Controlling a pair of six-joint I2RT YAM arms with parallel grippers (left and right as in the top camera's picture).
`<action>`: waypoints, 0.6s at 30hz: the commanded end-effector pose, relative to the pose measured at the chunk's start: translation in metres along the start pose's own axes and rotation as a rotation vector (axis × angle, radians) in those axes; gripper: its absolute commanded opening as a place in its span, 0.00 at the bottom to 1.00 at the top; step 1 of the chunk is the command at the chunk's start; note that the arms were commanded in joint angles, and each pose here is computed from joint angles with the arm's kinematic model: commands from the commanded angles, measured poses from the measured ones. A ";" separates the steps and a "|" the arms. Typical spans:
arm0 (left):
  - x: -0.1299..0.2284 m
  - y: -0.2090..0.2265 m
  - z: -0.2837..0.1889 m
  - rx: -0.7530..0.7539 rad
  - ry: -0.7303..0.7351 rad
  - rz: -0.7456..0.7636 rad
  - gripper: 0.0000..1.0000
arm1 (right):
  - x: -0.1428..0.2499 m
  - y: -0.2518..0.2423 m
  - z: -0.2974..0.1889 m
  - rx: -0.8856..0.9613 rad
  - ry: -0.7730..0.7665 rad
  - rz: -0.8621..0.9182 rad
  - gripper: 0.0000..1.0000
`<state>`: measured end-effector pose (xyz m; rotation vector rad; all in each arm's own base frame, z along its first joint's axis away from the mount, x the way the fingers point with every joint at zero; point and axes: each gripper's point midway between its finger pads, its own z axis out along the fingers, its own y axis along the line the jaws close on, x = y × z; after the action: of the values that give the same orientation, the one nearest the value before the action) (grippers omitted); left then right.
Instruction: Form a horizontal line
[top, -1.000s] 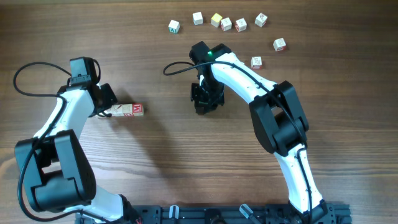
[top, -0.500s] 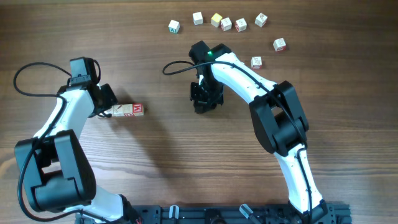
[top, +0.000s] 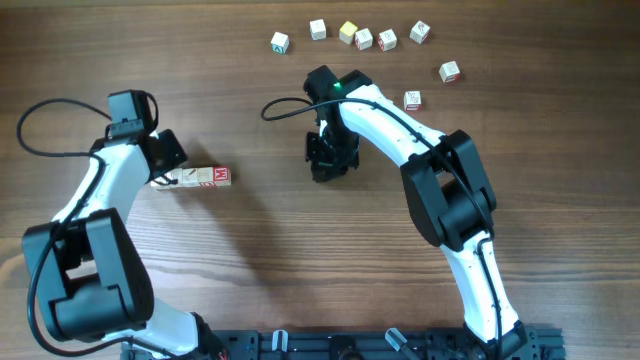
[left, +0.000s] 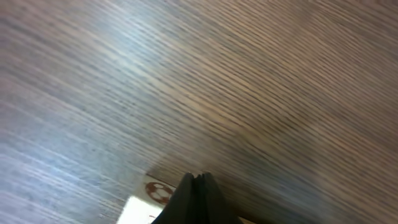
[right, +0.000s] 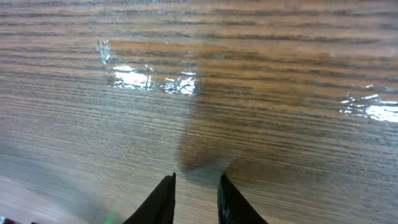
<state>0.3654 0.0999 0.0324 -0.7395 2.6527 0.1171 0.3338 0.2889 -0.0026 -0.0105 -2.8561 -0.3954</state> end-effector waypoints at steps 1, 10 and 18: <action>-0.008 0.031 0.004 -0.054 -0.002 -0.159 0.04 | -0.005 -0.024 0.028 0.081 0.014 0.009 0.25; -0.002 0.074 0.005 -0.085 0.045 -0.357 0.04 | -0.006 -0.024 0.028 0.079 0.012 0.008 0.24; 0.007 0.051 0.004 0.041 0.111 -0.361 0.04 | -0.006 -0.024 0.028 0.079 0.011 0.008 0.24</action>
<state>0.3264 0.1529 0.0252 -1.2246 2.5597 0.0533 0.3338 0.2894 -0.0025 -0.0108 -2.8550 -0.3994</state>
